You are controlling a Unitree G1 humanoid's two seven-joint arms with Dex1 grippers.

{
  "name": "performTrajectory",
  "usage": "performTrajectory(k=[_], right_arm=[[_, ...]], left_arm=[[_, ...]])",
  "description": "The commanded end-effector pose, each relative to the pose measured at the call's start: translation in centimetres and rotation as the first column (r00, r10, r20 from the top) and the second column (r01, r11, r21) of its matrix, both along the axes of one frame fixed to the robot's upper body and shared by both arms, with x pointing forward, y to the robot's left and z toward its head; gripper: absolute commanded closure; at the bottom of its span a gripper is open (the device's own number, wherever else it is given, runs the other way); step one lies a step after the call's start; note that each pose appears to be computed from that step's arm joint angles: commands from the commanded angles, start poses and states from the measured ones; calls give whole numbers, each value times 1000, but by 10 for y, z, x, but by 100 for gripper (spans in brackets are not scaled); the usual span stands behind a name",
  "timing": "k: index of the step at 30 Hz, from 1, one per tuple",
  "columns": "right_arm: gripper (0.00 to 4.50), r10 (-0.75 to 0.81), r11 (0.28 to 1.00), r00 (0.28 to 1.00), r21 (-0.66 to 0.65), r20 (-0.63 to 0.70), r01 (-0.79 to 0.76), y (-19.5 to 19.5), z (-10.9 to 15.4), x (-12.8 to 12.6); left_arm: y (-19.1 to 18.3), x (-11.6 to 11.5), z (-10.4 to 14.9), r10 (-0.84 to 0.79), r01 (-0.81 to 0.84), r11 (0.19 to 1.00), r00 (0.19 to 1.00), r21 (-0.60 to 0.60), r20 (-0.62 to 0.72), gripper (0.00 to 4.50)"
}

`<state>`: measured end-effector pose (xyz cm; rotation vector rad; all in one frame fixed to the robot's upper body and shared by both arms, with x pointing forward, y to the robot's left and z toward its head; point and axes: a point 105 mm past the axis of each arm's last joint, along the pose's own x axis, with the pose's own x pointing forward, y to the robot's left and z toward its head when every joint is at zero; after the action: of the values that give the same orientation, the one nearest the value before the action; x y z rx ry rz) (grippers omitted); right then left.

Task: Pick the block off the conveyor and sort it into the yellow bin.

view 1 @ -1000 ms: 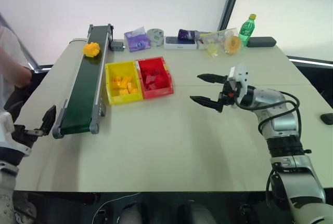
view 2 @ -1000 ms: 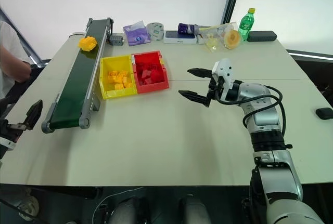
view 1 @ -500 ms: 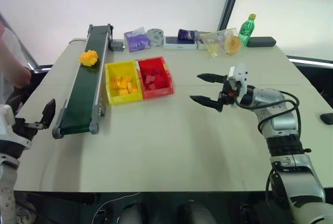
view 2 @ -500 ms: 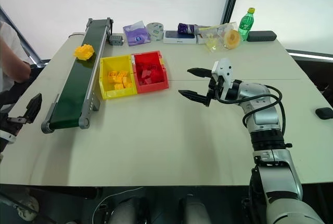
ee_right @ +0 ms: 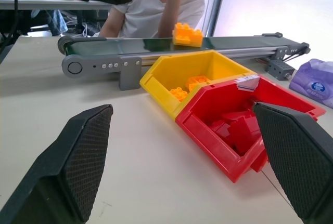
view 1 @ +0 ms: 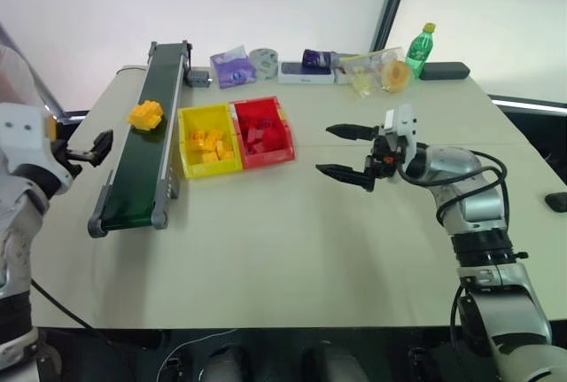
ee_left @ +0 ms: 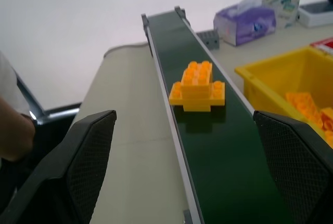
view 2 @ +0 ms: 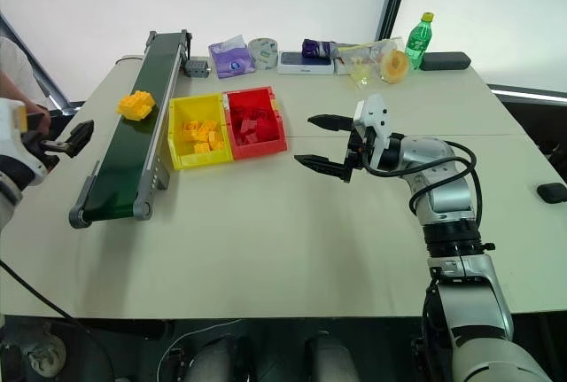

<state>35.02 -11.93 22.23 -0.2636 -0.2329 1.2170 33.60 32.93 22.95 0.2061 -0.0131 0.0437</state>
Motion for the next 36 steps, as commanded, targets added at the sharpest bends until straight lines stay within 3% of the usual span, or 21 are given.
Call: performTrajectory(k=[1,11,19,22,23,24,29,36], right_arm=[[0,-6,1000,998,20,63,4,-2,17,-3],[0,-28,999,997,25,65,27,-5,16,-2],[0,-36,999,997,27,67,34,-5,15,-2],[0,-41,999,997,28,67,39,-6,15,-2],[0,-43,999,997,29,67,42,-7,15,-2],[0,-45,999,997,29,67,43,-7,15,-2],[0,-53,998,996,31,70,51,-9,16,-1],[0,-53,998,996,31,67,51,-8,15,0]], left_arm=[[1,13,6,8,-8,1000,1000,19,-1,5],[-8,44,-14,-58,57,998,992,-8,-112,5],[-22,54,-23,-125,117,990,987,-80,-105,5],[-25,53,-30,-133,125,990,983,-73,-126,89],[-26,53,-30,-137,127,988,983,-85,-119,136],[-27,53,-30,-140,130,987,984,-97,-111,145],[-24,47,-30,-114,107,992,987,-60,-114,144],[-32,43,7,-114,116,989,993,-91,18,144]])
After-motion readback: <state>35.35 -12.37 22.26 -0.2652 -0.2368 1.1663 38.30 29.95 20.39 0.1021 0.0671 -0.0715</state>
